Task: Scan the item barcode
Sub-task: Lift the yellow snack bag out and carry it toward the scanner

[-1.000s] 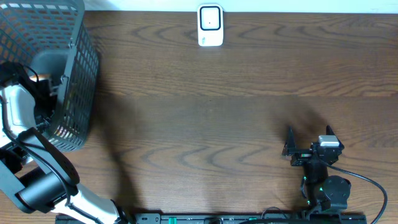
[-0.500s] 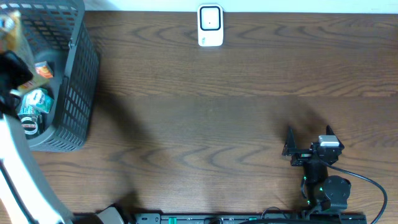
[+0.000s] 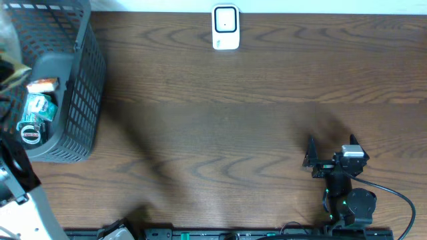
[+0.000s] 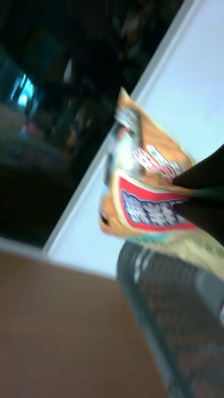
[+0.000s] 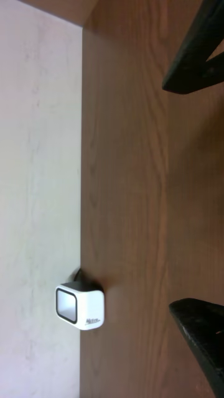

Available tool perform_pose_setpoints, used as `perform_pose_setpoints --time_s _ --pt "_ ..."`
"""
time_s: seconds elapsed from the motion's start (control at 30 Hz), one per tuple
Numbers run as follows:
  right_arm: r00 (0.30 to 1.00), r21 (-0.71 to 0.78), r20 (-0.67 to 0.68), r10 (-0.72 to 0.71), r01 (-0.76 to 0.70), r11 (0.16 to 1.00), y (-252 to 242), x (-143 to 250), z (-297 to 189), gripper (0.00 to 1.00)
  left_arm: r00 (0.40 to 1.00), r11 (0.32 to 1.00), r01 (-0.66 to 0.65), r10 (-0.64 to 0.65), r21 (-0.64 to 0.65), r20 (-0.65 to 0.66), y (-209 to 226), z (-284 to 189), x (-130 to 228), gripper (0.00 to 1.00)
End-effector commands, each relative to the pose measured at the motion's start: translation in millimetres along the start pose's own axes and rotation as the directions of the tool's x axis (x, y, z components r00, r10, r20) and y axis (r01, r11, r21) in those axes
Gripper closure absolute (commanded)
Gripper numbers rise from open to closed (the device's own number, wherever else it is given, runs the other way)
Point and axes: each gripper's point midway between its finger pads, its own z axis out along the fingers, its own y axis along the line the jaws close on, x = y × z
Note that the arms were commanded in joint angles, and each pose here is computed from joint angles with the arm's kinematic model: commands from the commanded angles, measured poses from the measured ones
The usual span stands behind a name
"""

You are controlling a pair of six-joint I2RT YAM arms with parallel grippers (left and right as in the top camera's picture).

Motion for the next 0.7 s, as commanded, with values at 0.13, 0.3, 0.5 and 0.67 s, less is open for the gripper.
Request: perform_pose_setpoints --time_s 0.13,0.3,0.5,0.67 --pt "1.000 0.011 0.001 0.011 -0.011 1.000 -2.1 0.3 -0.3 0.01 0.971 0.924 0.104 -0.015 0.367 -0.237 -94.6 0.6 52.4 0.93" --pt "1.000 0.011 0.001 0.011 -0.011 1.000 -2.1 0.3 -0.3 0.01 0.888 0.855 0.180 0.073 0.487 -0.455 -158.2 -0.5 127.9 0.92" --pt "1.000 0.011 0.001 0.011 -0.011 1.000 -2.1 0.3 -0.3 0.01 0.794 0.819 0.226 0.158 0.527 -0.586 -197.8 7.1 194.8 0.93" --pt "1.000 0.011 0.000 0.011 -0.011 1.000 -2.1 0.4 -0.3 0.01 0.710 0.845 0.241 0.181 0.477 -0.680 -195.4 17.0 238.6 0.92"
